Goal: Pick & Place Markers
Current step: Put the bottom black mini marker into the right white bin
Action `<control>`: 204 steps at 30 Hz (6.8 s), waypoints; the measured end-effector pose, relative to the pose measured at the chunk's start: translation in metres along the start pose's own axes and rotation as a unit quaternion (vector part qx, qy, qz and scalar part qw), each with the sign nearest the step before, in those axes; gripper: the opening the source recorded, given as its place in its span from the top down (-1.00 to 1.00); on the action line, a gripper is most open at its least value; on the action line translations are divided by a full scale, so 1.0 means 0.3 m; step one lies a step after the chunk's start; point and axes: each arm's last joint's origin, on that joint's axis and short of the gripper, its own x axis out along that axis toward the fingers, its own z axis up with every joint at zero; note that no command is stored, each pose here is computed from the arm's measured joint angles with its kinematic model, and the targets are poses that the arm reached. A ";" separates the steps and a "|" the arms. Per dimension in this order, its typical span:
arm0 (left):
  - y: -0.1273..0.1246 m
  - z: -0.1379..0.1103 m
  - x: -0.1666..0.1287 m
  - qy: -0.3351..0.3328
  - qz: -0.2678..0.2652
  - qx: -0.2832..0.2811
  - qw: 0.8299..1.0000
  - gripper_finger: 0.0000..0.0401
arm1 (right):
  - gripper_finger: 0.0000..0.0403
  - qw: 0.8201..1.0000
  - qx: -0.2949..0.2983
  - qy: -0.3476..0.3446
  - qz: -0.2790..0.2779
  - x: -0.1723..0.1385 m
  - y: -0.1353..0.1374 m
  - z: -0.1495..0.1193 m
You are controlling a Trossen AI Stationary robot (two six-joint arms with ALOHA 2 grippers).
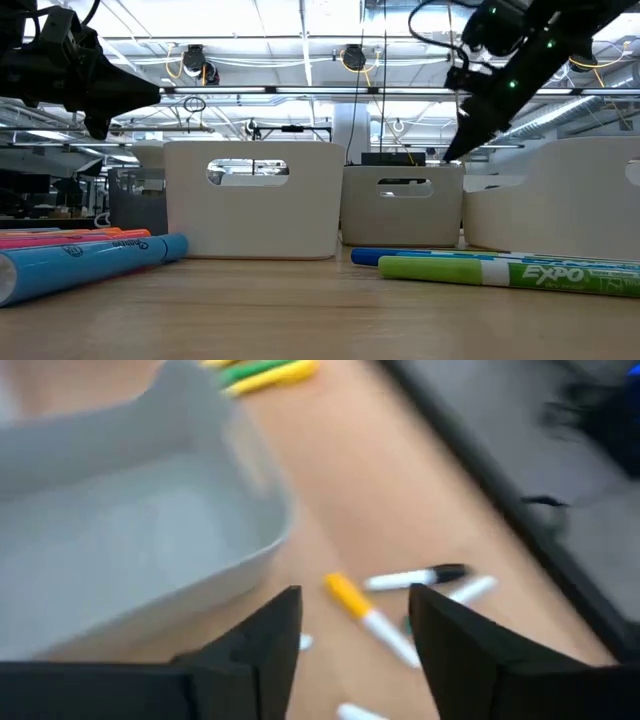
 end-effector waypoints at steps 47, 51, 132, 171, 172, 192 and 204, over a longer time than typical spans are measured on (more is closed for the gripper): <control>0.000 0.000 0.000 0.000 0.000 0.000 1.000 0.61 | 0.44 0.975 -0.071 0.124 0.172 0.214 0.024 -0.091; 0.000 0.000 0.000 0.000 0.000 0.000 1.000 0.61 | 0.45 0.981 -0.104 0.101 0.131 0.186 0.006 -0.073; 0.000 0.000 0.000 0.000 0.000 0.000 1.000 0.61 | 0.46 0.898 -0.327 0.207 0.210 0.301 0.004 0.038; 0.000 0.000 0.000 0.000 0.000 0.000 1.000 0.61 | 0.92 0.944 -0.191 0.225 0.148 0.308 0.003 -0.063; 0.000 0.000 0.000 0.000 0.000 0.000 1.000 0.61 | 0.92 0.946 -0.188 0.221 0.146 0.299 0.001 -0.059; 0.000 0.000 0.000 0.000 0.000 0.000 1.000 0.61 | 0.92 0.988 -0.089 0.014 0.123 -0.048 0.018 0.081; 0.000 0.000 0.000 0.000 0.000 0.000 1.000 0.61 | 0.92 0.957 0.015 0.036 0.288 -0.189 0.152 0.050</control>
